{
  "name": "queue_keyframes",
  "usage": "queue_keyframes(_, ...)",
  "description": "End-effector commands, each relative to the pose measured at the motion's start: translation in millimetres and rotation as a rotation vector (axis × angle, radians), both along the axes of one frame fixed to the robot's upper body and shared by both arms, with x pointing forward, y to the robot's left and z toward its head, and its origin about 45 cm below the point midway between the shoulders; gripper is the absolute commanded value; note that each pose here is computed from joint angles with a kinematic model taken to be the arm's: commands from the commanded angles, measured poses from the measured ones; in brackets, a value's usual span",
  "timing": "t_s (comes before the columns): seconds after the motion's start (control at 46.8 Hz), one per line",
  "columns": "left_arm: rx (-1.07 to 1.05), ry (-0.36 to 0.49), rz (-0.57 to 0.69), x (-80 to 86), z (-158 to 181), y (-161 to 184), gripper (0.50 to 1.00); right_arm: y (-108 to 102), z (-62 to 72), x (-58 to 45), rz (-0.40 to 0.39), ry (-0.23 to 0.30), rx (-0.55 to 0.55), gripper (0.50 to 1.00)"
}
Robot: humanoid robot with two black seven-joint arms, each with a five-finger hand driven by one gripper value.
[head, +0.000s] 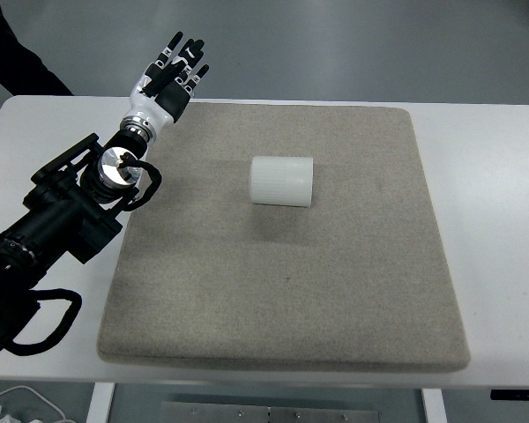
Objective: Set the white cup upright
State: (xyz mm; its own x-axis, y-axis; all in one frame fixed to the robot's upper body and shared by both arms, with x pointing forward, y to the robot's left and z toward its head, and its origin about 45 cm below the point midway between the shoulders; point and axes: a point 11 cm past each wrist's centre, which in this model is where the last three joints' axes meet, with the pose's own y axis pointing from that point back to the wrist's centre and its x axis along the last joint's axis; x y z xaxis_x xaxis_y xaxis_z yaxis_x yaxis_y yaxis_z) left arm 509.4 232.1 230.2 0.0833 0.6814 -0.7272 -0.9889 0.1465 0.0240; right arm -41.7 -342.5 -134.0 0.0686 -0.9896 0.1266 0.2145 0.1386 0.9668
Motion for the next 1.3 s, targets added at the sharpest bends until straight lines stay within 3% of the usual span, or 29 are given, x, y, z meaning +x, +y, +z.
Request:
queue_keyframes(0.0,0.002,-0.001,-0.003,-0.1,0.4,-1.0,0.994,0.1,0.0,0.0,-0.001,0.0,0.0,0.93)
queue_keyframes(0.748,0.074,-0.022,-0.051,1.8,6.3,-6.0,0.994,0.0,0.0,0.0,0.001,0.0,0.0,0.93)
queue_keyframes(1.282,0.646,-0.208,-0.332,0.7,45.3,-67.1,0.988,-0.1,0.0,0.0,0.001,0.0,-0.001,0.93)
